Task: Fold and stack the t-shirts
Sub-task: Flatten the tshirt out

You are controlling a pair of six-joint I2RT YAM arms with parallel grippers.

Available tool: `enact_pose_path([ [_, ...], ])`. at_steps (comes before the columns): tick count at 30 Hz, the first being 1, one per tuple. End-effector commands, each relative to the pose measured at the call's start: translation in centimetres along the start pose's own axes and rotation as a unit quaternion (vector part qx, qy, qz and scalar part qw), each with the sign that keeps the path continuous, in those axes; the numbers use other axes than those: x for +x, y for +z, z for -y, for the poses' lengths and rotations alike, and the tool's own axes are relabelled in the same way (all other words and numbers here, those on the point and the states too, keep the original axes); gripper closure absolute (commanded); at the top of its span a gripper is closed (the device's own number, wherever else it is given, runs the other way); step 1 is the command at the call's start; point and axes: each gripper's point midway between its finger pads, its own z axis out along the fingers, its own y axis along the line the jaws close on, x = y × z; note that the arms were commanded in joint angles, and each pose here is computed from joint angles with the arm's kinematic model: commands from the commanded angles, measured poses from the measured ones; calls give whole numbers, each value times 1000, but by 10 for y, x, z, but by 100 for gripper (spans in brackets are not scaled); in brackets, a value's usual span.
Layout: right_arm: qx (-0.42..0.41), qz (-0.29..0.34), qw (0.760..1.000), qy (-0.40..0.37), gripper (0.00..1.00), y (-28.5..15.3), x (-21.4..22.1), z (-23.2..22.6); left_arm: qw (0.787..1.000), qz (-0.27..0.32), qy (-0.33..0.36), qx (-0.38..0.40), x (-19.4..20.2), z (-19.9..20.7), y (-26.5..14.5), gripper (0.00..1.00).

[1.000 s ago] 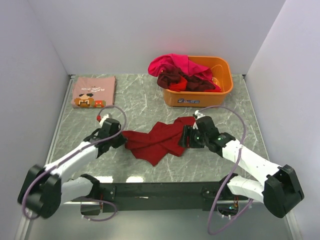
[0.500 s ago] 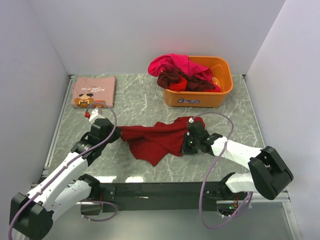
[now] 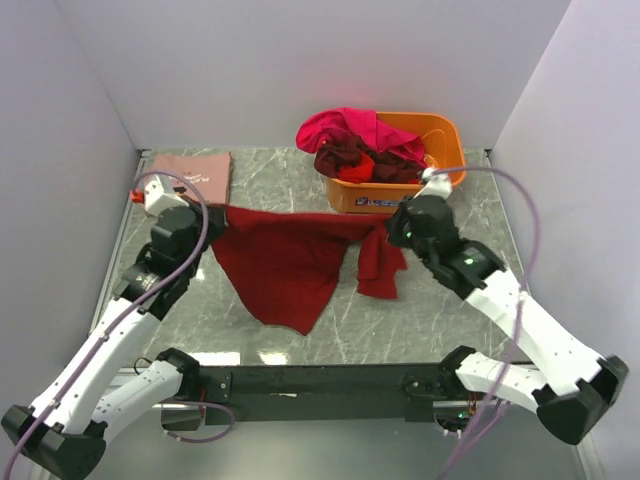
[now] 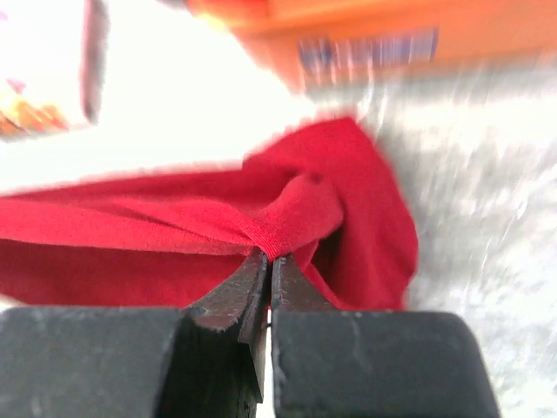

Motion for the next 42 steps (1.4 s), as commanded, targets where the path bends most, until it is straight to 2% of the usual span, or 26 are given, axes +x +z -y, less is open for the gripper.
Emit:
enact_pose_path([
  [1,8,116,993,-9,100,-42,-82,-3,993,107,-18,48,-77,45,-25,99],
  [7,-56,245,967,-46,100,-126,-189,-37,971,204,-21,121,-160,95,-80,99],
  [10,-110,269,954,-77,100,-165,-215,-57,958,231,-4,169,-188,118,-112,99],
  [12,-169,260,946,-101,100,-180,-214,-77,949,253,15,188,-204,127,-131,99],
  [15,-192,253,940,-122,100,-193,-214,-83,946,277,21,167,-221,124,-139,99],
  [17,-183,236,947,-122,100,-186,-207,-80,947,283,20,149,-226,121,-137,99],
  [20,-170,177,960,-132,100,-163,-182,-76,949,285,21,134,-226,118,-132,99],
  [26,-181,61,965,-178,100,-119,-121,-75,958,275,28,74,-217,102,-107,99],
  [29,-212,-52,961,-168,100,-84,-50,-73,962,264,42,52,-203,91,-91,99],
  [30,-202,-124,960,-147,100,-62,-4,-63,965,252,51,43,-191,85,-81,99],
  [32,-251,-206,938,-119,100,-55,45,-70,971,230,58,33,-172,75,-68,99],
  [33,-243,-271,926,-98,100,-45,90,-58,975,212,68,18,-154,62,-55,99],
  [34,-257,-290,917,-91,100,-43,105,-59,976,204,69,8,-146,54,-50,99],
  [35,-244,-305,917,-89,100,-40,116,-52,980,190,65,-8,-131,43,-39,99],
  [37,-177,-303,931,-97,100,-35,118,-27,981,178,69,-44,-116,23,-30,99],
  [38,-115,-268,950,-111,100,-25,104,-8,981,173,69,-59,-107,12,-23,99],
  [41,-68,-189,973,-116,100,-21,49,-3,978,184,74,-71,-106,10,-12,99],
  [42,-68,-142,981,-113,100,-20,16,-11,976,191,74,-66,-109,17,-4,99],
])
